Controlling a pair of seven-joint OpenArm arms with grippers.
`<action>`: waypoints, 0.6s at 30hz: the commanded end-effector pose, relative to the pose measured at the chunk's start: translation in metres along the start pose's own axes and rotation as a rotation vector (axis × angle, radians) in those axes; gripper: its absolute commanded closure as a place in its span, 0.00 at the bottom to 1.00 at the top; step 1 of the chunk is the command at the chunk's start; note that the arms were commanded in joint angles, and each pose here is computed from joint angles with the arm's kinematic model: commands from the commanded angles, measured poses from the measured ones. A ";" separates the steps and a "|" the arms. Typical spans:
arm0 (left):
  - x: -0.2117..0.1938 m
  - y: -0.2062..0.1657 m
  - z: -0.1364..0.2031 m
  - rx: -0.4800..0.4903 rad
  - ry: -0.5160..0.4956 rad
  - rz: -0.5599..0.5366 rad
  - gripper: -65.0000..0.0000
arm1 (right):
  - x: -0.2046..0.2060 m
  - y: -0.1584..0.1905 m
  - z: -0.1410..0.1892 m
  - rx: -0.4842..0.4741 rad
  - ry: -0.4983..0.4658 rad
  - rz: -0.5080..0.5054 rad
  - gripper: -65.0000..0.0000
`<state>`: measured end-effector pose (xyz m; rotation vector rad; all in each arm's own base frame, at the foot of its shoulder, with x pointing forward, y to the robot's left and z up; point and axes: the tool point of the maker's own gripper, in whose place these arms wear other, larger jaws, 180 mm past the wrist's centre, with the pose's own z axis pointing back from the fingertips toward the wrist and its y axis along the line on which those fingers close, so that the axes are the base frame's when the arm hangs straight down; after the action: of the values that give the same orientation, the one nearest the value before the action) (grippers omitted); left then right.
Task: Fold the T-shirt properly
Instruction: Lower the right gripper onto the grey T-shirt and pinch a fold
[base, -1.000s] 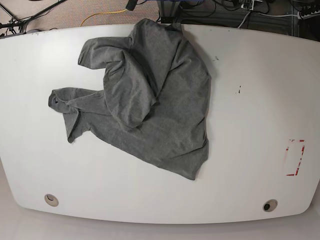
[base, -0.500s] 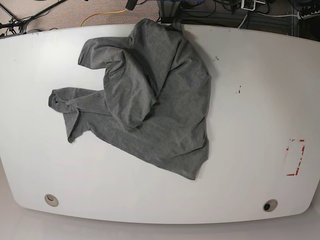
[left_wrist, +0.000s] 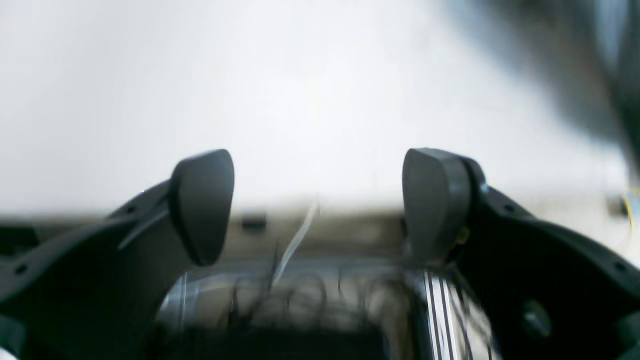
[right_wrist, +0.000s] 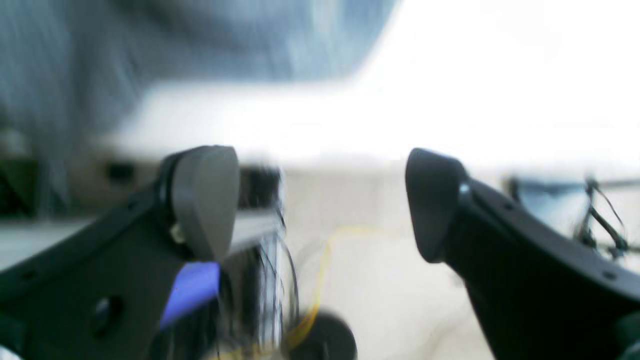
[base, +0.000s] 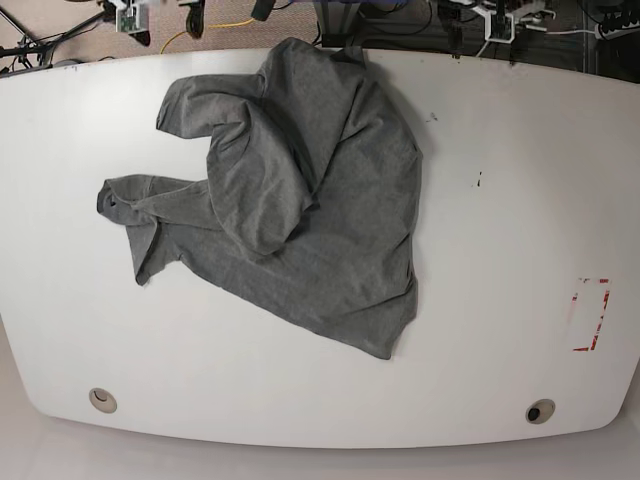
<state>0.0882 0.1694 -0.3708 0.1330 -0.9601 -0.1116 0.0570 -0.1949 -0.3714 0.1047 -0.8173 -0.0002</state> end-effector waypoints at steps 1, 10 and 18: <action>0.019 0.002 -0.005 0.009 -0.064 0.001 0.24 | 0.025 -0.001 -0.007 0.009 -0.088 -0.025 0.24; 0.054 0.006 -0.032 0.024 -0.181 -0.002 0.24 | 0.072 0.018 -0.052 0.111 -0.151 0.016 0.23; 0.076 0.015 -0.046 0.019 -0.248 -0.051 0.24 | 0.114 0.025 -0.094 0.162 -0.110 0.108 0.24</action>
<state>0.1610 0.1758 -0.3461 0.1563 -1.1476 -0.1617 0.1894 -0.1687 -0.3602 0.2068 -0.9117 0.1265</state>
